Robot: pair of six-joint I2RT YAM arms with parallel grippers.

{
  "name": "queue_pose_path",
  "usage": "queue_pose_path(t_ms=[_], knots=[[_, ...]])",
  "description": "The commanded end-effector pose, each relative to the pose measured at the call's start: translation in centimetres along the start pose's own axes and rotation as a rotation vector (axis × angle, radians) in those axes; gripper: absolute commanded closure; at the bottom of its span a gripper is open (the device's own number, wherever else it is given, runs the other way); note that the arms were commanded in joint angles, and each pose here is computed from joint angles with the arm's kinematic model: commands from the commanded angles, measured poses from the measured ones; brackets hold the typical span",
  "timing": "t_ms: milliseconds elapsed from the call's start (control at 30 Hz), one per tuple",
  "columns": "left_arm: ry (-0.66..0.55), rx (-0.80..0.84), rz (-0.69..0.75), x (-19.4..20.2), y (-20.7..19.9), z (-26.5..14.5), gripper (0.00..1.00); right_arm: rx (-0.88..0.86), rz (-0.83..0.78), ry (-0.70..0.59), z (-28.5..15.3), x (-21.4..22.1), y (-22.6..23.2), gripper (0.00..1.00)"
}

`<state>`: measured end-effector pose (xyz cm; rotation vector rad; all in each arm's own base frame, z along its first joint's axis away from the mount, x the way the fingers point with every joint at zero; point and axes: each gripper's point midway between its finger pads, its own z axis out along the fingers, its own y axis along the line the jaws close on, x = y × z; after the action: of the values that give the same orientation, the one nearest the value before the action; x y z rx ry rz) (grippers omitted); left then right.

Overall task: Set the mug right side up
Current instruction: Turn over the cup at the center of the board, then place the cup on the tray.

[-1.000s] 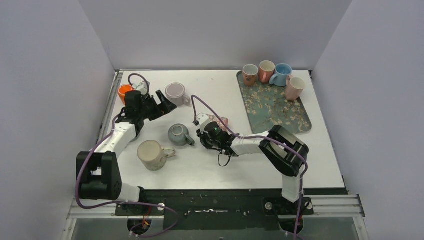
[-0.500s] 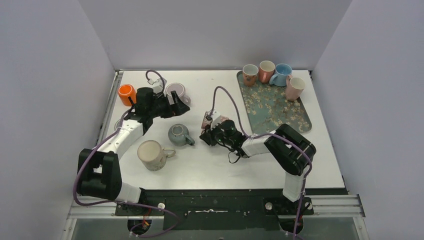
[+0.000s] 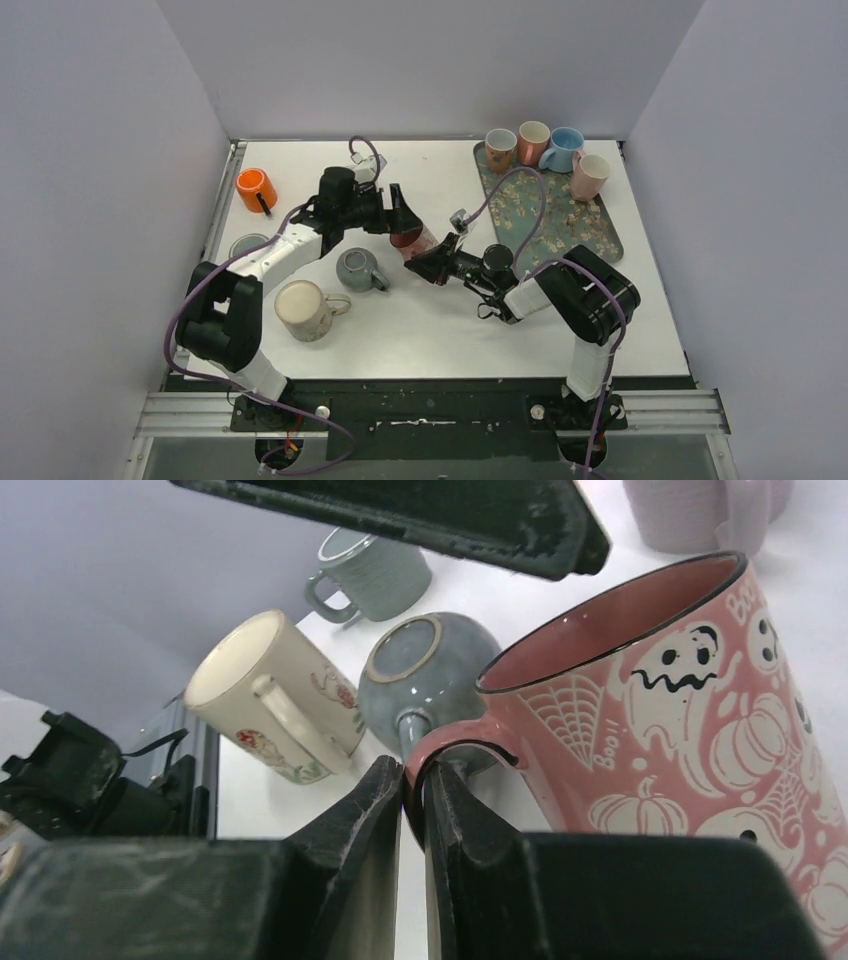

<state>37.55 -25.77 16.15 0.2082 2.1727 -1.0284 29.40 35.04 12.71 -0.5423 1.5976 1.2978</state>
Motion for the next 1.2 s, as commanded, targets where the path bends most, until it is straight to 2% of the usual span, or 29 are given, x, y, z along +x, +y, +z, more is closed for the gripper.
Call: queue_pose_path(t_ms=[0, 200, 333, 533, 700, 767, 900, 1033, 1167], knots=[[-0.037, -0.025, 0.06, -1.9, -0.8, 0.7, 0.15, -0.149, -0.071, -0.192, -1.7, -4.7, 3.1, 1.0], [0.005, -0.149, 0.054, -1.0, 1.3, 1.1, 0.18, -0.04, 0.007, -0.163, -4.2, -2.7, 0.0, 1.0], [0.017, -0.168, 0.076, -0.7, 1.4, 1.3, 0.18, 0.003, 0.021, -0.159, -5.4, -2.4, -0.9, 1.0], [0.04, -0.136, 0.075, -0.2, 0.9, 1.9, 0.18, 0.069, 0.034, -0.115, -5.5, -2.4, -1.7, 0.83], [0.04, -0.085, 0.067, 0.2, 0.0, 1.9, 0.19, 0.272, 0.067, 0.008, -5.6, -1.5, -3.5, 0.6], [0.032, -0.083, 0.071, 0.0, -0.2, 1.6, 0.19, 0.355, 0.051, 0.039, -5.4, -1.6, -3.7, 0.53], [0.016, -0.169, 0.092, -1.0, 0.7, 0.3, 0.17, 0.535, 0.06, 0.089, -5.2, -2.5, -4.3, 0.49], [-0.028, -0.311, 0.115, -1.7, 3.2, -2.5, 0.15, 0.71, 0.064, 0.195, -5.0, -1.9, -4.9, 0.47], [-0.081, -0.396, 0.044, -2.0, 6.2, -6.0, 0.14, 0.843, 0.053, 0.272, -5.0, -1.0, -5.2, 0.45]])
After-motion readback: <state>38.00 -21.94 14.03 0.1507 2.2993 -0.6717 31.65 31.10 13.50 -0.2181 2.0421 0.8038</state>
